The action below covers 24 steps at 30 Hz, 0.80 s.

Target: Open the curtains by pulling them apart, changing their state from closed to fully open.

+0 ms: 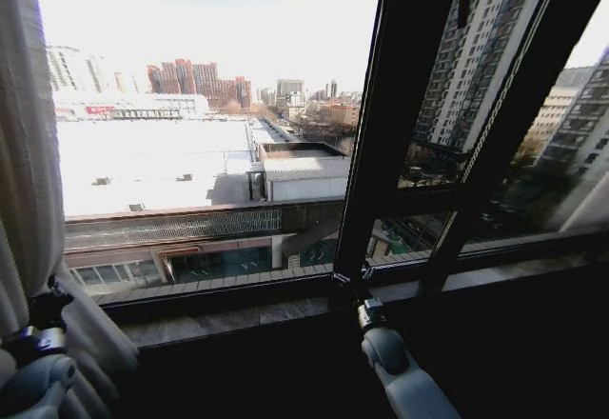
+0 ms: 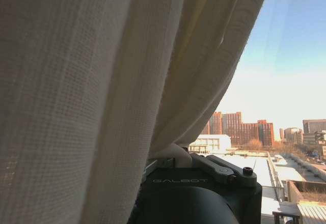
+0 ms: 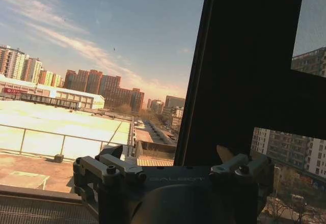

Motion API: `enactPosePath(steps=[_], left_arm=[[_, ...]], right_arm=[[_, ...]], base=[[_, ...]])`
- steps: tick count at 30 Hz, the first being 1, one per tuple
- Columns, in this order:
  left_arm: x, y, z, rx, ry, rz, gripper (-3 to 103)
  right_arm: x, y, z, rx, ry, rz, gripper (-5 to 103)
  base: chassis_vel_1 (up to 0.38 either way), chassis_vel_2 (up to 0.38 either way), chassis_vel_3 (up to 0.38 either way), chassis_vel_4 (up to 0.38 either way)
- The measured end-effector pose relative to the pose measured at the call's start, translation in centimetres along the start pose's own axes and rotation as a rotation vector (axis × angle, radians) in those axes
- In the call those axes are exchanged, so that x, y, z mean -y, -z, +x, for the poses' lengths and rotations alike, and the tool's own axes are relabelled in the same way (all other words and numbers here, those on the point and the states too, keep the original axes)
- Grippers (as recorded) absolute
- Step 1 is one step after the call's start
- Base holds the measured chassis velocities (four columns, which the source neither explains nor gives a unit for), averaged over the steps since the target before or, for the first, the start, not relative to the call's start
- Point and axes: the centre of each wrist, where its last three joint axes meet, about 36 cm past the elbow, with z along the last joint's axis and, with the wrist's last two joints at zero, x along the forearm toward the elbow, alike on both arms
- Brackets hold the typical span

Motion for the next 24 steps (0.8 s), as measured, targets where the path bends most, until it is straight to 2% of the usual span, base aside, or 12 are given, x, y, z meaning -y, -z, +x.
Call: enactPosePath(steps=[7,16,24], left_arm=[[0.0,0.0,0.1,0.003,-0.001,0.002,0],[-0.3,0.1,-0.5,0.005,0.021,0.012,0],[-4.4,1.5,-3.5,0.018,0.134,0.004,0]], right_arm=[[0.0,0.0,0.0,0.000,0.000,0.000,100],[0.0,0.0,0.0,0.000,0.000,0.000,100],[0.0,0.0,0.0,0.000,0.000,0.000,100]], base=[[0.033,0.001,-0.039,-0.008],[0.179,0.104,-0.191,-0.096],[0.029,0.023,-0.034,-0.018]])
